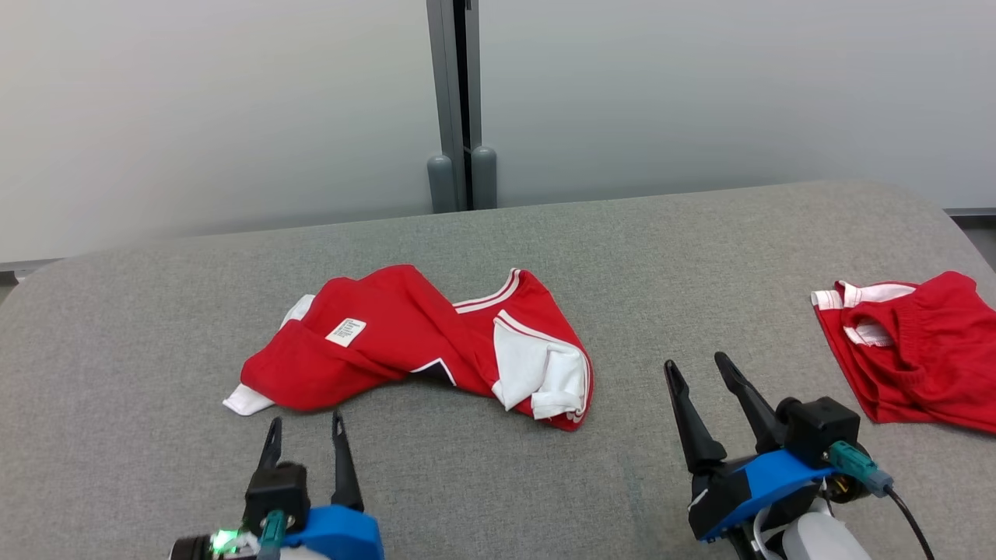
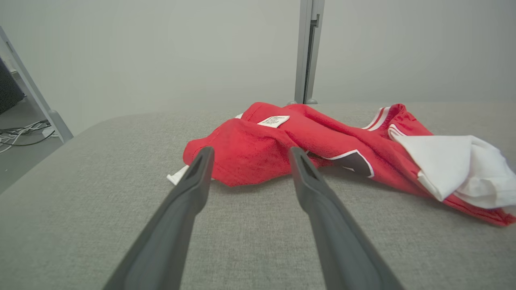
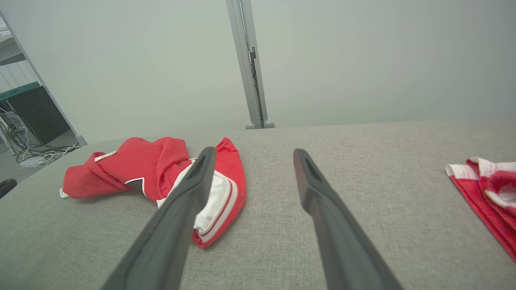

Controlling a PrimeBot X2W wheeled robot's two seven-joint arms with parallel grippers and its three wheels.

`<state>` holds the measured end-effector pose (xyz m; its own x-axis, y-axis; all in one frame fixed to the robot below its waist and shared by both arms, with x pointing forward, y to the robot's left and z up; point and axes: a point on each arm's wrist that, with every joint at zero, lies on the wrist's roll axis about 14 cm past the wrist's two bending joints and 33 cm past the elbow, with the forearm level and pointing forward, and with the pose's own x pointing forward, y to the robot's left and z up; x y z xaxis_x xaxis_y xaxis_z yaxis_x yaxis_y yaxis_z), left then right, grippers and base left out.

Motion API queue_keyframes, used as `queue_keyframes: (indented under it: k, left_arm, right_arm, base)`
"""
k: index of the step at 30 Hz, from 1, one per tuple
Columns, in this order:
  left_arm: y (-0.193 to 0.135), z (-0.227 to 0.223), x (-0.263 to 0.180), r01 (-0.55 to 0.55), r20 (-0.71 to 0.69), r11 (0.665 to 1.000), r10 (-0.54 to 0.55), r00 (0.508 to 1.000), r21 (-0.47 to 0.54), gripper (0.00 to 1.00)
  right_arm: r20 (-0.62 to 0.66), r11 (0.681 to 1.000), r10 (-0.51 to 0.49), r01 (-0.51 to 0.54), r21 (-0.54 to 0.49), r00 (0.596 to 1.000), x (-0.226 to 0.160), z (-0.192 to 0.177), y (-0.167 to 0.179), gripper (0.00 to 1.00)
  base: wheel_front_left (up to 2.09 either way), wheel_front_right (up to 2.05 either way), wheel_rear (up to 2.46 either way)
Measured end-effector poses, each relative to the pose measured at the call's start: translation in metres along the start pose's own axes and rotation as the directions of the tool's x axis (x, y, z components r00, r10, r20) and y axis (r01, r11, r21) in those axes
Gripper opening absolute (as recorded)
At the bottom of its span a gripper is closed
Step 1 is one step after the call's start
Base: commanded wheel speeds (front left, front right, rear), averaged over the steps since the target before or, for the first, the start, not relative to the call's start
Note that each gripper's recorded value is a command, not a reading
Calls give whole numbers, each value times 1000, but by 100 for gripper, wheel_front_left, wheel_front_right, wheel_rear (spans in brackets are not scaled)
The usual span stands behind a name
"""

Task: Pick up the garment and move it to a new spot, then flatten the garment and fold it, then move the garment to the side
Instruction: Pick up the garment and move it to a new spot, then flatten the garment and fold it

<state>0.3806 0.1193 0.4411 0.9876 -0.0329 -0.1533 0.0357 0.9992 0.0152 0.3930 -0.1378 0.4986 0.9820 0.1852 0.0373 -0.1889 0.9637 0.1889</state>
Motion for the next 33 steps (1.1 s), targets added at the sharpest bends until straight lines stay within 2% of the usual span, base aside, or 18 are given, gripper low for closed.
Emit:
queue_keyframes:
  k: [4,11,15,18,26,33]
  left_arm:
    - [14,-11,-21,-47,-14,999,47,999,-1,100]
    - [18,-22,-39,-57,-33,998,57,998,5,100]
    - [21,-23,-40,-64,-33,998,64,997,1,100]
    - [23,-24,-41,-70,-36,998,70,997,-4,100]
    - [23,-29,-44,-72,-55,997,71,996,-21,100]
    - [32,-44,-52,-131,-114,990,124,986,-55,100]
  right_arm:
    - [-23,1000,-15,15,-4,1000,-8,-8,-2,100]
    - [-61,1000,-29,29,-7,998,-18,-21,-4,100]
    - [-86,999,22,-25,-23,996,-13,-29,11,100]
    - [-102,993,102,-107,-42,990,-3,-33,35,100]
    - [-171,938,297,-321,-131,939,38,-46,85,100]
    - [-331,880,346,-426,-209,878,60,-92,91,100]
  base:
    - [0,0,0]
    - [0,0,0]
    - [0,0,0]
    - [0,0,0]
    - [0,0,0]
    - [0,0,0]
